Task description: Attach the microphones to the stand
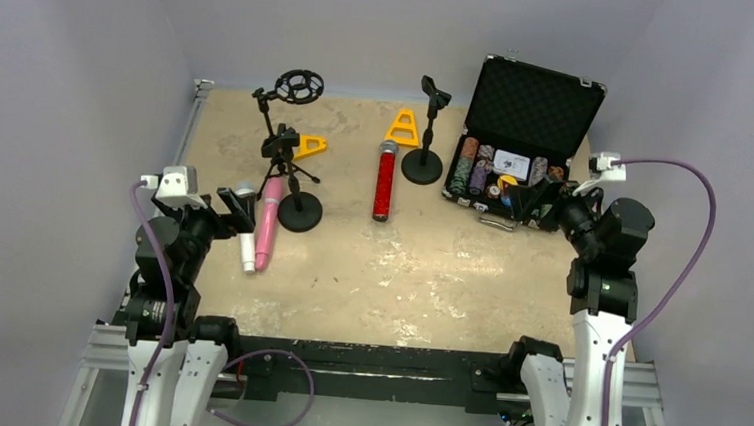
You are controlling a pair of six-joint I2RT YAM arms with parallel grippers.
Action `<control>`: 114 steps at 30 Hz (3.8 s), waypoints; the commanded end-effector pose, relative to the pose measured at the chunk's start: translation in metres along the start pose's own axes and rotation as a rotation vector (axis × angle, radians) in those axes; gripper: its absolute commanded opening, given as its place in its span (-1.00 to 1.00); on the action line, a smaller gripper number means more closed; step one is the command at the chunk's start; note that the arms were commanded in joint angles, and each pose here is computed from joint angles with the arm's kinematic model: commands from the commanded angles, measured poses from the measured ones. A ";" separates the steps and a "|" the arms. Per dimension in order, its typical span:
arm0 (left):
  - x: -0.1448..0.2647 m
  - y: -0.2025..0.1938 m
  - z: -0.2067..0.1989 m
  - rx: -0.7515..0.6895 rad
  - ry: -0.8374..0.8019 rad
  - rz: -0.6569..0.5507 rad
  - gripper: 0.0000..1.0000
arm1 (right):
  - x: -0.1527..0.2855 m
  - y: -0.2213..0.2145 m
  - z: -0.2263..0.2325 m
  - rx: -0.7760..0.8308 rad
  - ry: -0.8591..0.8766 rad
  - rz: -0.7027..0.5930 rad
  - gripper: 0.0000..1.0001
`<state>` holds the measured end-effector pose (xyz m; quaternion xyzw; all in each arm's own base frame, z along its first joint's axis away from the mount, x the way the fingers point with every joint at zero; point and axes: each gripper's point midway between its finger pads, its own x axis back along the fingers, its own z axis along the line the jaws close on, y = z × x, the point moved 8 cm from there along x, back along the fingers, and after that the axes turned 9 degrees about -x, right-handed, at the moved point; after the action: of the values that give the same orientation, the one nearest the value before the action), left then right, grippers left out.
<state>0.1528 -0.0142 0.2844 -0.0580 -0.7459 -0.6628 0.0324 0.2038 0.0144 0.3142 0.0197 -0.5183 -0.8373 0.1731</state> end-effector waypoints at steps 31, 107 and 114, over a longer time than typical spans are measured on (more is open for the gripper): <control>-0.024 0.127 -0.055 -0.101 -0.227 0.367 0.94 | 0.014 -0.063 0.025 0.467 0.664 0.236 0.98; -0.059 0.065 -0.289 -0.553 -1.066 0.568 0.11 | 0.018 -0.065 0.027 0.498 0.684 0.239 0.98; -0.046 0.085 -0.278 -0.480 -1.046 0.503 0.56 | 0.019 -0.065 0.027 0.501 0.685 0.240 0.98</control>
<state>0.2102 -0.2954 0.3567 -0.6039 -0.4055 -0.6698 -0.1492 0.1657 0.0556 0.2581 0.2535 -0.6072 -0.6193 0.4283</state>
